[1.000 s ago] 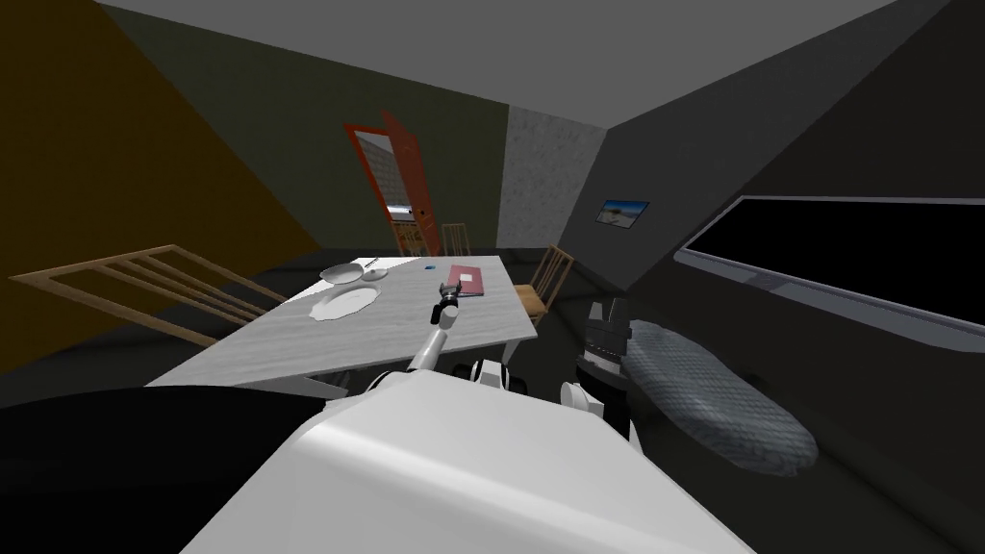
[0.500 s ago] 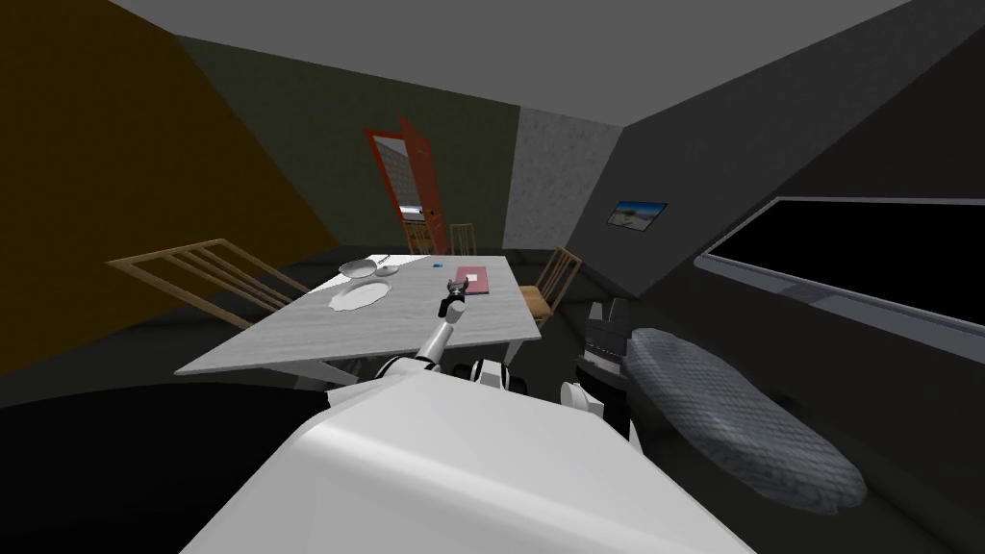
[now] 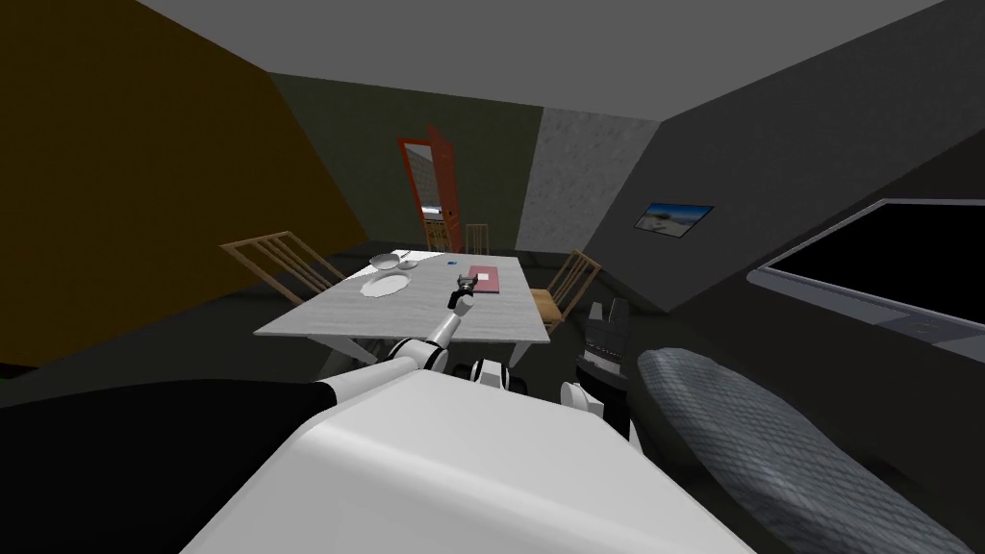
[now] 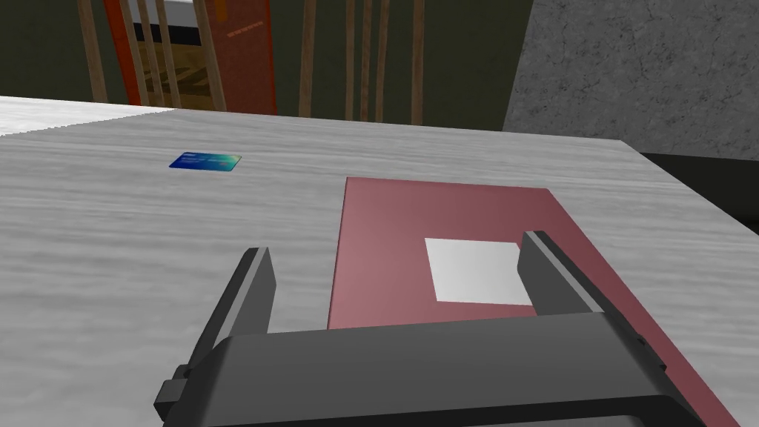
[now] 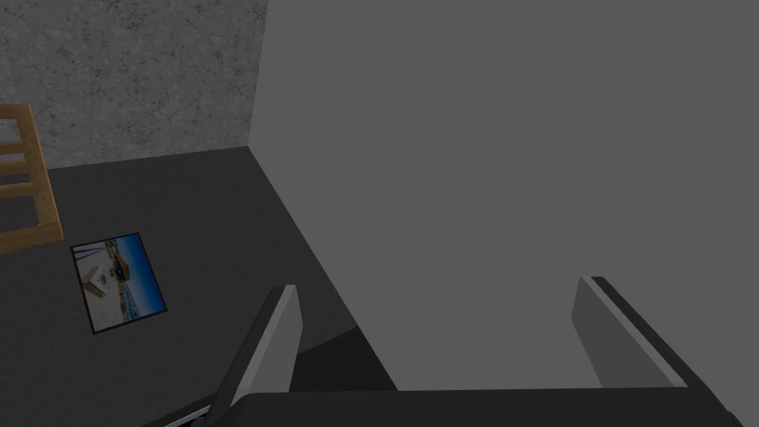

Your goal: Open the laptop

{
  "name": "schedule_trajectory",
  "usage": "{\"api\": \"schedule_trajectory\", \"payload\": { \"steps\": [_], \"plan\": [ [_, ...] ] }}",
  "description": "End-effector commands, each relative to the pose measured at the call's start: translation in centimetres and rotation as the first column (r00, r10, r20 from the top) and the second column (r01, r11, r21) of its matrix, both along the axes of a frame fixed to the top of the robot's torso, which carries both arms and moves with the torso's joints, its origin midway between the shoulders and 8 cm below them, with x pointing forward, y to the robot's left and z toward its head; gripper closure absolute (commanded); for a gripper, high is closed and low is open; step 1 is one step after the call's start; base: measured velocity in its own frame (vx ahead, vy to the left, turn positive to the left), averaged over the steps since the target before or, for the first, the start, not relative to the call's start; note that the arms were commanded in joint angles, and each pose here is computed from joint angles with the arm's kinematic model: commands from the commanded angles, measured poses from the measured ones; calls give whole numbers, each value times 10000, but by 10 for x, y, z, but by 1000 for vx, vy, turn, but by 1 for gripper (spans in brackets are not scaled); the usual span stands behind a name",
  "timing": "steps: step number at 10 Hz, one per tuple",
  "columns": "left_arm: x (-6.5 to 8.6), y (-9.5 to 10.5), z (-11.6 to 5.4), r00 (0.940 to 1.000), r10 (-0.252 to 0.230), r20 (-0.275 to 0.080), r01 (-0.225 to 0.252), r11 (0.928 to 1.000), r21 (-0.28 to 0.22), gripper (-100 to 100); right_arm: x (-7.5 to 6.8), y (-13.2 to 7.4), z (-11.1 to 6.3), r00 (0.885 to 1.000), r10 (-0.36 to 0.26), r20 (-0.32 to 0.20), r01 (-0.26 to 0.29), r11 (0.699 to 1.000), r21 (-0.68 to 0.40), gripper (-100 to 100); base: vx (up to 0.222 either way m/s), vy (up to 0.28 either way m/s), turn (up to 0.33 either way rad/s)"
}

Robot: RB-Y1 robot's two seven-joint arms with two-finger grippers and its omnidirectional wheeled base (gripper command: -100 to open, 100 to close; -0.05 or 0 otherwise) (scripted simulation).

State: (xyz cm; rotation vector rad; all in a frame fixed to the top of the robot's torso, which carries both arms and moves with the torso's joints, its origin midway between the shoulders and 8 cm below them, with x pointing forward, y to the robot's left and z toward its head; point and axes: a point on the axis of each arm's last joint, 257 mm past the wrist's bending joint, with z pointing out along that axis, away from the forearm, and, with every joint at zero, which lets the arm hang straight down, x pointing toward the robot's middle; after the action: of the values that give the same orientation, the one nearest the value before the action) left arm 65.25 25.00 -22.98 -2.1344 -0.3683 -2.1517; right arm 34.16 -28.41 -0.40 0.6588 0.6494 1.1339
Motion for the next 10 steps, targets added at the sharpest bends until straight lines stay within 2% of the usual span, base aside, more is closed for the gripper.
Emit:
{"api": "schedule_trajectory", "payload": {
  "steps": [1,2,3,4,5,10],
  "plan": [
    [17,-26,15,9986,-520,55,519,9986,83,-100,0,0,0,10000,2,1,-2,10000,0,0,-37,-8,275],
    [21,-30,22,9982,-578,140,577,9983,96,-100,0,0,0,10000,0,0,0,10000,0,0,-36,-9,142],
    [26,-36,21,9977,-674,21,674,9976,130,-100,0,0,0,10000,2,1,-2,10000,0,0,-16,-2,-25],
    [23,-32,20,9981,-608,65,607,9981,105,-100,0,0,0,10000,2,1,-2,10000,0,0,-4,0,-11],
    [23,-33,20,9981,-620,58,619,9980,103,0,0,0,0,10000,2,1,-2,10000,0,0,0,0,0],
    [23,-33,20,9981,-619,59,618,9980,103,0,0,0,0,10000,2,1,-2,10000,0,0,0,0,0]
  ]
}}
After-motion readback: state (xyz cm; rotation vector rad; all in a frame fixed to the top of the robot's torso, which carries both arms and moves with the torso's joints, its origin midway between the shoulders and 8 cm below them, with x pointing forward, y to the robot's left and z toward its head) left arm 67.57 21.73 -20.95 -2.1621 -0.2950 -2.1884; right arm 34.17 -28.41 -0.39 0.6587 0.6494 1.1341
